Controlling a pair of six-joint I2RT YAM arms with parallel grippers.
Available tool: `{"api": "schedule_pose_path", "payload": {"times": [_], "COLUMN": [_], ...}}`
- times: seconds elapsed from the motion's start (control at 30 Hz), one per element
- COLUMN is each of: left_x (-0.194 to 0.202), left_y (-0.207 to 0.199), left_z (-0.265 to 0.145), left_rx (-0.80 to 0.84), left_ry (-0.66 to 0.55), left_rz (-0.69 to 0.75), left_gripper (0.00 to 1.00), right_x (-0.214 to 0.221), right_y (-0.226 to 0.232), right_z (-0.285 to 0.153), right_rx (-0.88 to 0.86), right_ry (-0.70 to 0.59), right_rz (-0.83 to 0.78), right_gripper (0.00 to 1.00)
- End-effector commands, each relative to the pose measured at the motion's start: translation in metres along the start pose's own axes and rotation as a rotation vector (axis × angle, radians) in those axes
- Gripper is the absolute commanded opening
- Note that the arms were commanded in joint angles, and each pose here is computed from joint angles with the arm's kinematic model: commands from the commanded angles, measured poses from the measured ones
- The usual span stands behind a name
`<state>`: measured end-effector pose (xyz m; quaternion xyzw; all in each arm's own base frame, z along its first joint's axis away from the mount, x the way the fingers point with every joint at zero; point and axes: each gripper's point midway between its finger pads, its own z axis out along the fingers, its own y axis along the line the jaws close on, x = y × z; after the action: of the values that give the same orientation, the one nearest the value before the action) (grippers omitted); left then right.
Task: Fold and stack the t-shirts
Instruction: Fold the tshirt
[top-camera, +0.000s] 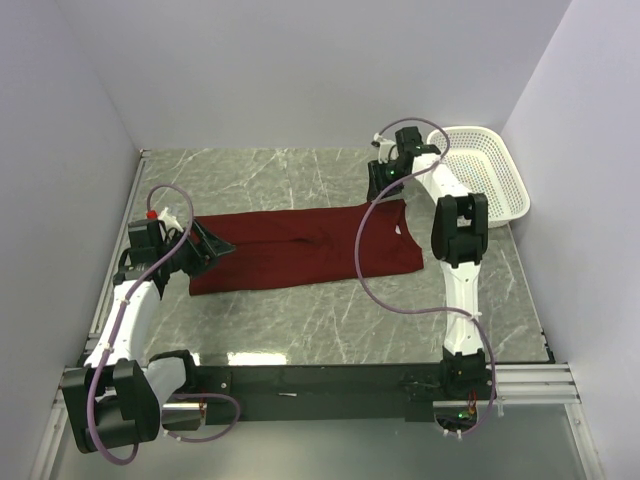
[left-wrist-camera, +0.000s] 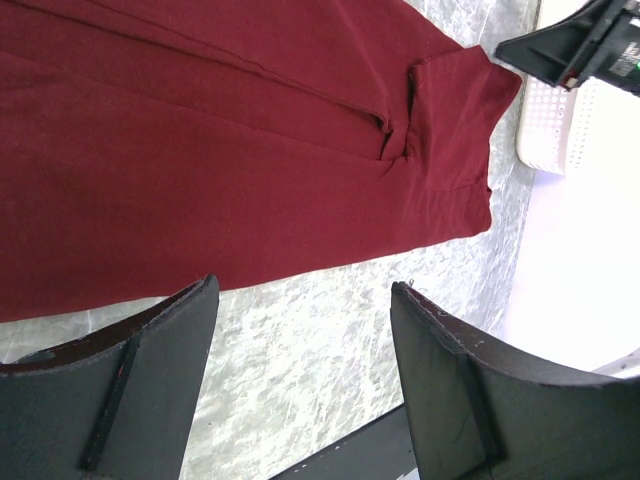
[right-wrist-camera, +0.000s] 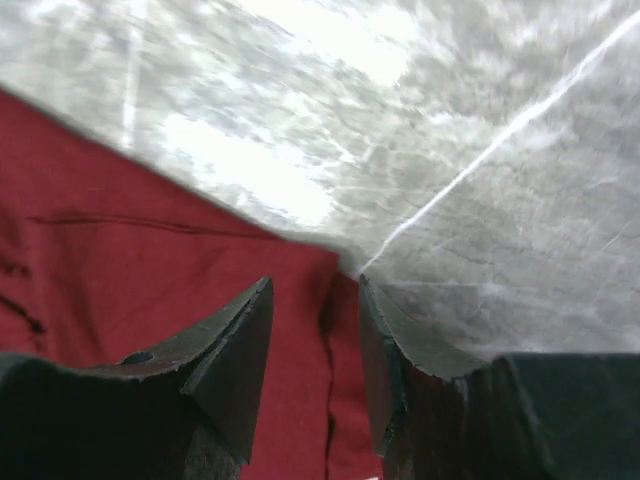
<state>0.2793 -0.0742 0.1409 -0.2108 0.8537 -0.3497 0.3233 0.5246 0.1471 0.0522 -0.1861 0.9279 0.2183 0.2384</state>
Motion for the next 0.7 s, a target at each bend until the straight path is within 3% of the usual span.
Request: {"api": "schedule_pose_path", "payload": {"times": [0.0,0.47,0.6,0.67], "left_x": [-0.002,-0.001,-0.001,0.000], "left_y": [-0.007,-0.004,-0.004,-0.004], "left_z": [0.001,0.002,0.001,0.001], "left_rx": [0.035,0.025,0.024,0.025], "left_ry": [-0.003,0.002,-0.002,0.001], "left_rz": [0.033,0.028,0.030,0.030], "left_gripper": [0.75,0.75,0.75,0.75], "right_x": [-0.006,-0.005,-0.004,-0.002], "right_y": [-0.002,0.014,0.008,0.004], "right_z": [0.000,0.010,0.008,0.005], "right_rx": [0.032,-0.073,-0.039,-0.004], "right_ry": [-0.001,0.041,0.040,0.037], "right_rz": [0.030,0.036,0.045,0.044], "right_gripper": [0.47,0.38,0.39,0.45]}}
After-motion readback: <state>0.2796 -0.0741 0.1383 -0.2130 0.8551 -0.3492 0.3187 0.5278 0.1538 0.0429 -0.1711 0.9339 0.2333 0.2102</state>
